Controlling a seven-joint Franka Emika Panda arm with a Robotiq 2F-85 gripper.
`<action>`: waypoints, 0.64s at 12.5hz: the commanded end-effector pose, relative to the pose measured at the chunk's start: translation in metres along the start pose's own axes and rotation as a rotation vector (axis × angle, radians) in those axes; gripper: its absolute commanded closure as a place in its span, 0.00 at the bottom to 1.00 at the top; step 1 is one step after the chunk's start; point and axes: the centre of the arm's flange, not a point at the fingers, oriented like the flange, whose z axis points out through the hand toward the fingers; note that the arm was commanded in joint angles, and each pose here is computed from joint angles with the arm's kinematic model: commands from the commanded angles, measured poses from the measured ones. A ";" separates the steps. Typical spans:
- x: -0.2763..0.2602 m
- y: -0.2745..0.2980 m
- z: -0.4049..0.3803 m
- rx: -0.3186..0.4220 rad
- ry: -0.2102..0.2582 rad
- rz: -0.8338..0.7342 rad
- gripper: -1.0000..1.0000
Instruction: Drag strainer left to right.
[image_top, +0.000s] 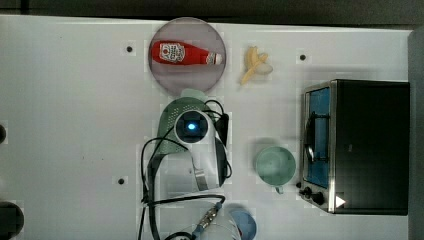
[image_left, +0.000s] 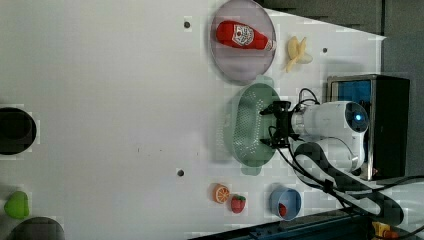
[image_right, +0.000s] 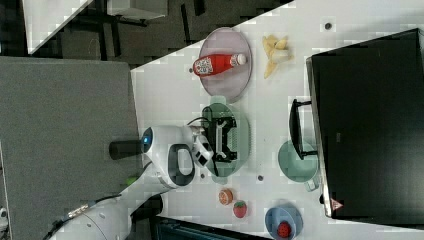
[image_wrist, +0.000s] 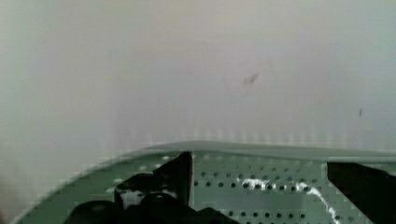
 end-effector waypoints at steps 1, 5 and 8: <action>0.035 -0.004 -0.007 0.014 0.014 -0.077 0.00; 0.078 -0.009 -0.006 0.026 0.034 -0.086 0.00; 0.105 -0.009 -0.005 0.023 0.048 -0.088 0.00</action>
